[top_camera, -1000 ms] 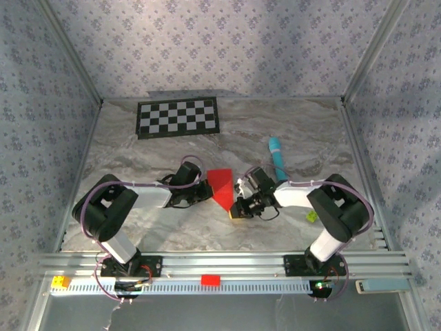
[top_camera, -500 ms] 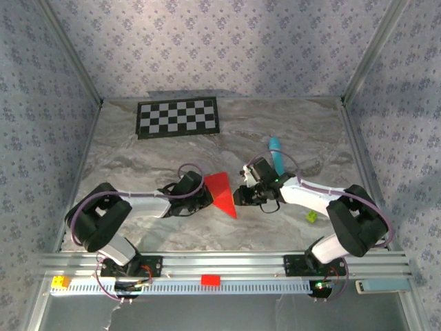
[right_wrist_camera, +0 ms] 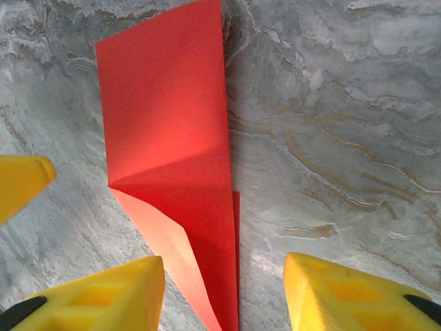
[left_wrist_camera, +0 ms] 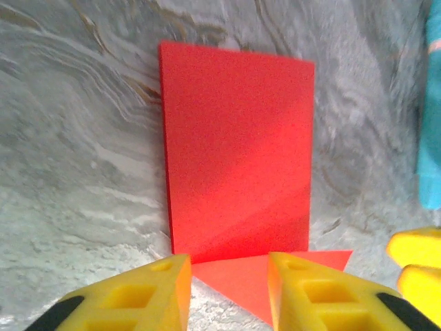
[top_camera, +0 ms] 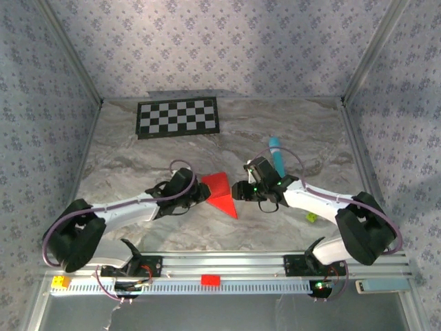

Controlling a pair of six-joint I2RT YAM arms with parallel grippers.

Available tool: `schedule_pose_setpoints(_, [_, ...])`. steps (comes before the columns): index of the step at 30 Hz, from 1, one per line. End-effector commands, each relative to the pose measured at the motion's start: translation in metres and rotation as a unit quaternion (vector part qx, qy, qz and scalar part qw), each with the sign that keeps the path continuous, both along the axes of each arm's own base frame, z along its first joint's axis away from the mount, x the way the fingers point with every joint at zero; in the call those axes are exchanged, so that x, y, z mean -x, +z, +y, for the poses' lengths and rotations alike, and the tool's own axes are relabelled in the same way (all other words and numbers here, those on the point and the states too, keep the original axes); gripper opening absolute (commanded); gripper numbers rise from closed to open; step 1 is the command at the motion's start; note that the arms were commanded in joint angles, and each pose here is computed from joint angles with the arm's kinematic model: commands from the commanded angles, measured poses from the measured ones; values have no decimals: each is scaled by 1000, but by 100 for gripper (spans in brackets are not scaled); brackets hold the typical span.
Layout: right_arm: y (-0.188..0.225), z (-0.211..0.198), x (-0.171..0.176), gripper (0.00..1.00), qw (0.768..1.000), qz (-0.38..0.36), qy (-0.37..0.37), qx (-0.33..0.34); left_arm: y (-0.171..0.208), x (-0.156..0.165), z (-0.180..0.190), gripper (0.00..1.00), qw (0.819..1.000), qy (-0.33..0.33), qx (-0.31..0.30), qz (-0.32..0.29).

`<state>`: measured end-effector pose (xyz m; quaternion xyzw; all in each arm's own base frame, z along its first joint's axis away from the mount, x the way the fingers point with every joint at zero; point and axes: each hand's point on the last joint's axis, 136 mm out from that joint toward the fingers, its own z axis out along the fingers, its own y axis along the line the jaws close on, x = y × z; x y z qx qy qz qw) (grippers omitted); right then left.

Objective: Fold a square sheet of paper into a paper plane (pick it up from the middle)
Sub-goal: Third fold the triangle at the center of the table, then fourth fold the wing at the center of the table.

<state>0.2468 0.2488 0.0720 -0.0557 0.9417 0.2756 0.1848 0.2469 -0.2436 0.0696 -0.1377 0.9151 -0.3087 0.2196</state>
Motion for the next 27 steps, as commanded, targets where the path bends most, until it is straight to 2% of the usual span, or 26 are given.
schedule_pose_setpoints(1, [-2, 2, -2, 48, 1000, 2, -10, -3, 4, -3, 14, 39, 1000, 7, 1, -4])
schedule_pose_setpoints(4, [-7, 7, -1, 42, 1000, 13, 2, -1, 4, -7, 19, 41, 999, 13, 44, 10])
schedule_pose_setpoints(7, [-11, 11, 1, 41, 1000, 20, 16, -1, 5, -11, 20, 41, 997, 16, 73, 21])
schedule_pose_setpoints(14, [-13, 28, 9, 39, 997, 47, 48, -36, 7, -15, 14, 44, 996, 6, 90, 28])
schedule_pose_setpoints(17, [-10, 35, 11, 39, 996, 38, 75, -42, 2, -16, 11, 44, 995, 5, 91, 37])
schedule_pose_setpoints(27, [-11, 40, 12, 38, 994, 36, 92, -50, -6, -18, 6, 44, 994, 0, 101, 49])
